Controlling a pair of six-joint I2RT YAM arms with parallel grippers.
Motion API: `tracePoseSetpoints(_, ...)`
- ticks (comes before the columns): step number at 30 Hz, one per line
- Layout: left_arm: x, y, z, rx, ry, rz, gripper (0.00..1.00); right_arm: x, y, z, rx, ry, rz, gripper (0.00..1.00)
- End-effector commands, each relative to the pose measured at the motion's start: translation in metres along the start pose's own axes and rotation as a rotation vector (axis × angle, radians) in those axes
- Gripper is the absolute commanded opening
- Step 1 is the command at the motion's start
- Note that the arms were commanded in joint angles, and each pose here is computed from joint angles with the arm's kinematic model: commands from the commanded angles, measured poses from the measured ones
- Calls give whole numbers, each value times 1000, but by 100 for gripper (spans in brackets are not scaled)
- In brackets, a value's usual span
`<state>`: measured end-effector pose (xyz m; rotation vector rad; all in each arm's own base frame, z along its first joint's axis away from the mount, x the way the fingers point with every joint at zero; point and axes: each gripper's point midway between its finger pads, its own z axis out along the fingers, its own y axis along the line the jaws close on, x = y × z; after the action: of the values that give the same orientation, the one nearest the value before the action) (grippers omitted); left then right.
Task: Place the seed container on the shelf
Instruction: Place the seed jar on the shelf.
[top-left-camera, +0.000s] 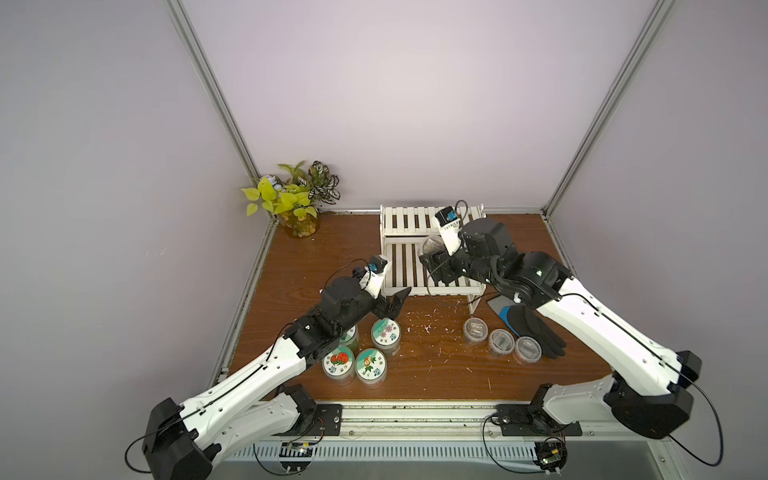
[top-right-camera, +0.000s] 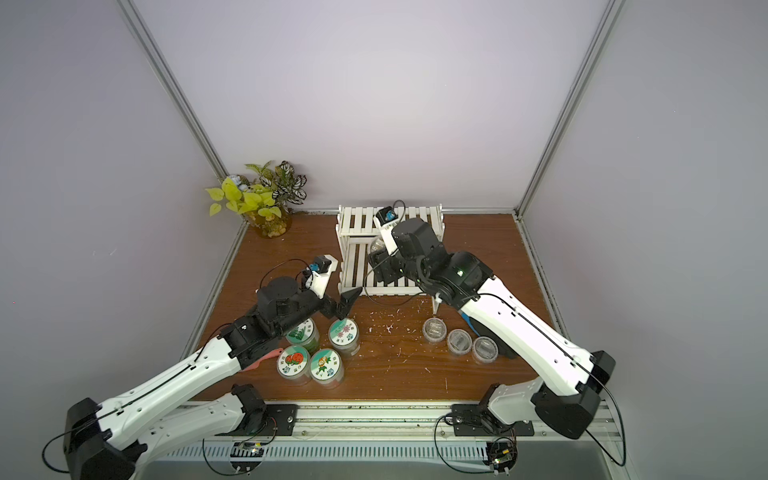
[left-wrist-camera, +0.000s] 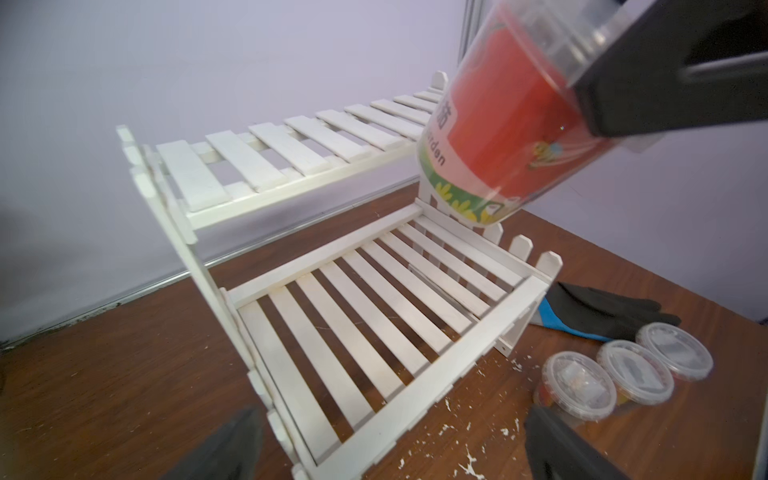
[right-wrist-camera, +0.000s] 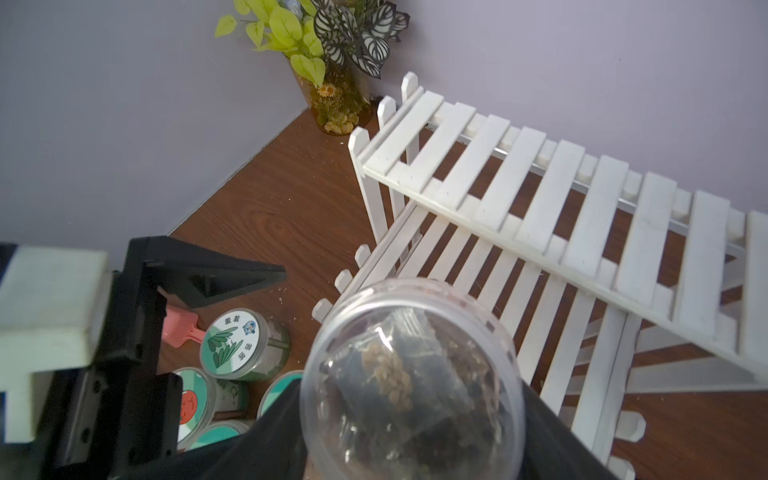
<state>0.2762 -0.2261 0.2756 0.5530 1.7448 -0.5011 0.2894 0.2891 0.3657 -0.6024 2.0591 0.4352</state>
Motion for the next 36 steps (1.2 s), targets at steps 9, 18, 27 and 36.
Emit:
tracePoseSetpoints(9, -57, 56, -6, -65, -186, -171, 100, -58, 7, 25, -74, 24, -84, 69)
tracePoseSetpoints(18, -63, 81, 0, -67, -236, -219, 100, -76, 0, 65, -66, 88, -111, 69)
tracePoseSetpoints(27, -53, 78, 7, -38, -205, -210, 100, -72, -8, 84, -71, 102, -81, 69)
tracePoseSetpoints(36, -54, 75, 10, -14, -214, -211, 100, -75, -12, 96, -80, 89, -65, 71)
